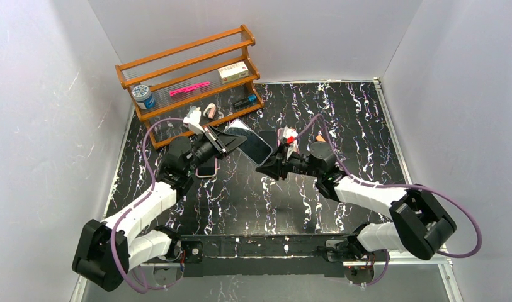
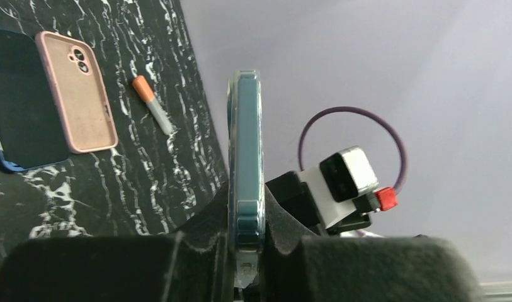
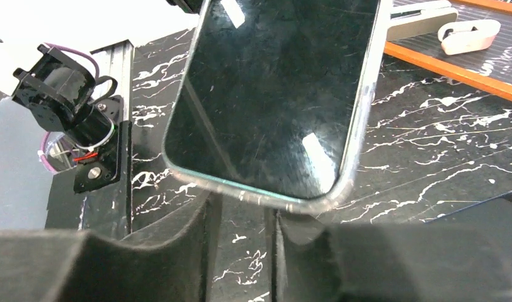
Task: Take the phone out of the phone case
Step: Remove the phone case from the phone.
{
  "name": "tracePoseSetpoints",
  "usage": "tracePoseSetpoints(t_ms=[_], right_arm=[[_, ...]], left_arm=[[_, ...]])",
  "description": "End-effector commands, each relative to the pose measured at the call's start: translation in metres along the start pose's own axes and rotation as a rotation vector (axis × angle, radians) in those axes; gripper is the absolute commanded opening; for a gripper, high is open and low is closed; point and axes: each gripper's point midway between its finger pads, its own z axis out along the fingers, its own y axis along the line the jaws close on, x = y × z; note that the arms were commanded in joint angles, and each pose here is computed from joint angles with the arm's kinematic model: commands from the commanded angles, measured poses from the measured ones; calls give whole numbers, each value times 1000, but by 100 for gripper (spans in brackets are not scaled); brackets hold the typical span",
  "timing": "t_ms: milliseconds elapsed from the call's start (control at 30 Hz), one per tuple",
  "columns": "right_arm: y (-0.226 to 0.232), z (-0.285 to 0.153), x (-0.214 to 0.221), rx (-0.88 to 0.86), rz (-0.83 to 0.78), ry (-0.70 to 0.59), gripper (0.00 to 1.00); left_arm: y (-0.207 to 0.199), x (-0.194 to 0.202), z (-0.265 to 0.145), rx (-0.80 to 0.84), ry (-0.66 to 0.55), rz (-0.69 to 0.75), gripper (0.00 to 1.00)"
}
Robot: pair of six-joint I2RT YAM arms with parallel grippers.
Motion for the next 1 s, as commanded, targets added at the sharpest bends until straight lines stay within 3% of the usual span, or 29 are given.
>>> tracePoseSetpoints(t_ms=[0, 133, 300, 667, 967], right_arm=[[4, -16, -6, -2, -30, 11, 44], [8, -28, 2, -11, -16, 56, 59], [18, -32, 0, -62, -20, 79, 66], [42, -28, -30, -230, -65, 109, 68], [57, -29, -39, -341, -103, 123, 63]], left_arm=[[-29, -6, -2, 88, 80, 211, 0], [-31, -2, -7, 95, 167, 362, 0], [-38, 7, -13, 133, 285, 513, 0], [-65, 28, -31, 306, 460, 653, 0], [-73, 35, -38, 366, 503, 667, 0]])
